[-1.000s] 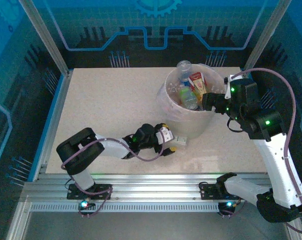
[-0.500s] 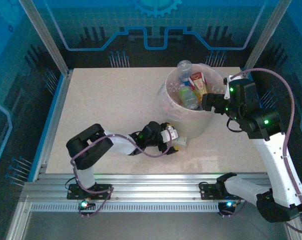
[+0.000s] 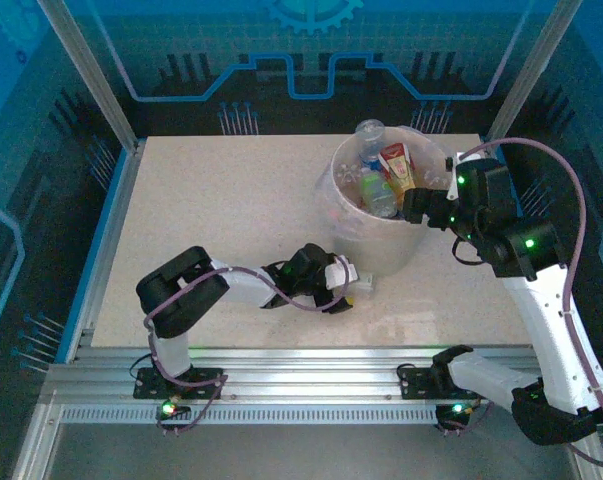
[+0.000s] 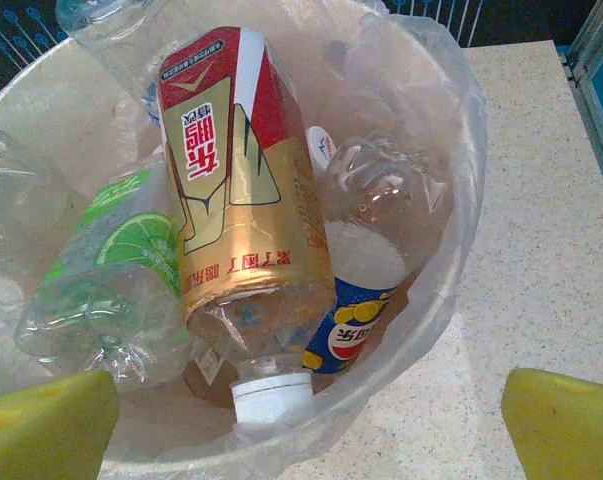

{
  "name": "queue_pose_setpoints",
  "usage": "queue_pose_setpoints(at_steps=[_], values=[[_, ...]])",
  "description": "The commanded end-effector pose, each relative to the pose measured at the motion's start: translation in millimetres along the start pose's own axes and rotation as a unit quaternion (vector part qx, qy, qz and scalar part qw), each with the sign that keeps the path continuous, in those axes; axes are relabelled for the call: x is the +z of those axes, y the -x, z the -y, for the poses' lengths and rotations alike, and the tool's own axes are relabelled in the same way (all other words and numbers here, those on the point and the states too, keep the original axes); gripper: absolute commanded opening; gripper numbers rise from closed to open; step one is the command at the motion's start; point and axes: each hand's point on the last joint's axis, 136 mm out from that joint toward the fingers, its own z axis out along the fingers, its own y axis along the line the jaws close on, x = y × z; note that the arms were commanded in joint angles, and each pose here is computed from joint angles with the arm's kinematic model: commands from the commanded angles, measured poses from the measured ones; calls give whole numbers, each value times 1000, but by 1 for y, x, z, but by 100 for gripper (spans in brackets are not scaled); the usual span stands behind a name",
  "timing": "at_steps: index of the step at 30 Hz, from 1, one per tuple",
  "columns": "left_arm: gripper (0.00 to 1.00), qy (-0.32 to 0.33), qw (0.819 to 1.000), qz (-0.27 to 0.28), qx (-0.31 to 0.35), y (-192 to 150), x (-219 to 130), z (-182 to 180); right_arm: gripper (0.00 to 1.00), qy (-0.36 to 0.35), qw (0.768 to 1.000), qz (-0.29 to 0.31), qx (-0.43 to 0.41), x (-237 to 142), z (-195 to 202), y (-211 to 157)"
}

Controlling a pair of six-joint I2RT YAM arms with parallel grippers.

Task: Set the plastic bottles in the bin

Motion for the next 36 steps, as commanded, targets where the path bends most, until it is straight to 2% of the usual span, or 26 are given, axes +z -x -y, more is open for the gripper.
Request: queue_pose_setpoints(at_steps=[1,5,19,29,36], values=[[87,-26,1000,-9,3,-2,3,15,100,-3,1000,8,12,-1,3,2],[81,-26,1000,-4,1,1,4,19,100,-1,1000,8,14,-1,3,1],[81,4,1000,4,-1,15,26,6,100,1,1000,6,15,0,3,1],[46,5,1000,8,0,16,18,12,100,1,1000,7,18,-1,5,1],[35,7,1000,26,9,31,-13,27,100,2,1000,11,21,-4,6,3]])
